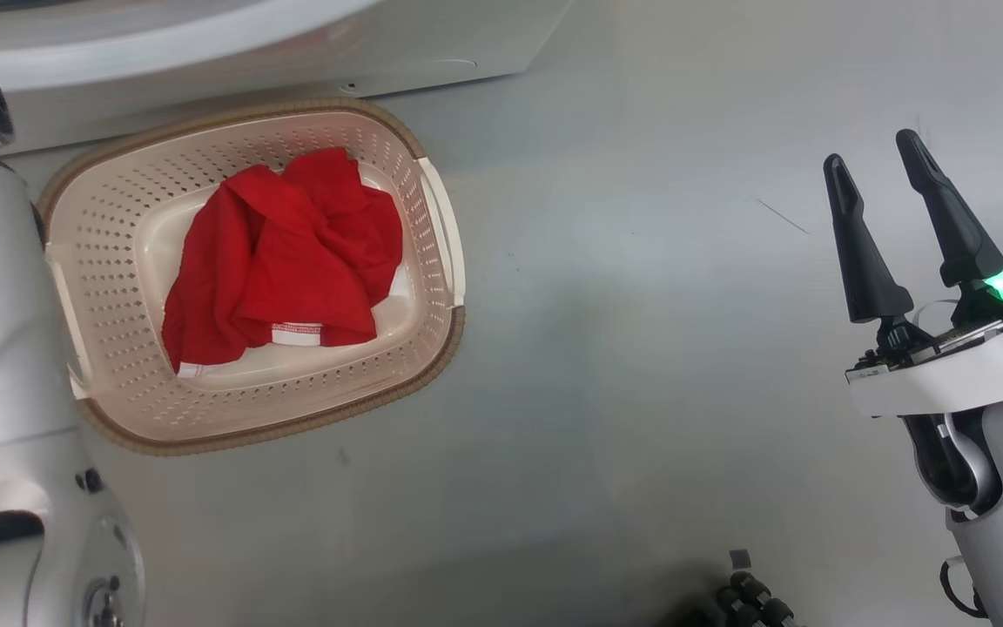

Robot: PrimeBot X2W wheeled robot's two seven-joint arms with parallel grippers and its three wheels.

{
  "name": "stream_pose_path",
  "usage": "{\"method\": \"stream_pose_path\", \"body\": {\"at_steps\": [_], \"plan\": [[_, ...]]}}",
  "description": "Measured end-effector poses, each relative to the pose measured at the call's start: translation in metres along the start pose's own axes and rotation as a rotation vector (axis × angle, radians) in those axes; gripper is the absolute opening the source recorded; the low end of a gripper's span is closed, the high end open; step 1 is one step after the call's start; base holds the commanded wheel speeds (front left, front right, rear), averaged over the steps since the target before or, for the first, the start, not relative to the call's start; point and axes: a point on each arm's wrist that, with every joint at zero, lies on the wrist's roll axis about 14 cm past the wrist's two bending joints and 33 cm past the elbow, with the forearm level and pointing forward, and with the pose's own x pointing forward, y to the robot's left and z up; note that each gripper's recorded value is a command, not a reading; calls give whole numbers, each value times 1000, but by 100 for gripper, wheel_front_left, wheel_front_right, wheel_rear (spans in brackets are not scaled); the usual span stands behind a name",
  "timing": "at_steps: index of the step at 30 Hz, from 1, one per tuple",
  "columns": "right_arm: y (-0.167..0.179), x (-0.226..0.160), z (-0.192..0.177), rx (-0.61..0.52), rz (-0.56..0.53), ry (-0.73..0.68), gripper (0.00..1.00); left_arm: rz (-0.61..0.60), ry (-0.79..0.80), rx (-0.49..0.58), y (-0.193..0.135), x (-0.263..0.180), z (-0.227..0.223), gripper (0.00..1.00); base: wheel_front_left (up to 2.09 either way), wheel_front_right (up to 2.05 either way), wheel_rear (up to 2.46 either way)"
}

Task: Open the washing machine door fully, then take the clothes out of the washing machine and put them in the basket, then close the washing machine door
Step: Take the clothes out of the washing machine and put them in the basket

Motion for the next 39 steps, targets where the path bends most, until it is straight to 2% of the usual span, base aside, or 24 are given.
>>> {"method": "stream_pose_path", "body": {"at_steps": [10,17,34,39], "plan": [[21,-7,12,-1,49,-29,100,-31,-23,-99,1,-39,22,0,0,0,0],[34,-16,23,-13,78,-53,100,-56,-78,-144,2,-70,56,0,0,0,0],[72,-48,41,-23,148,-99,100,-105,-301,-161,10,-149,165,0,0,0,0],[88,-58,45,-21,181,-114,100,-114,-329,-155,13,-176,183,0,0,0,0]]}}
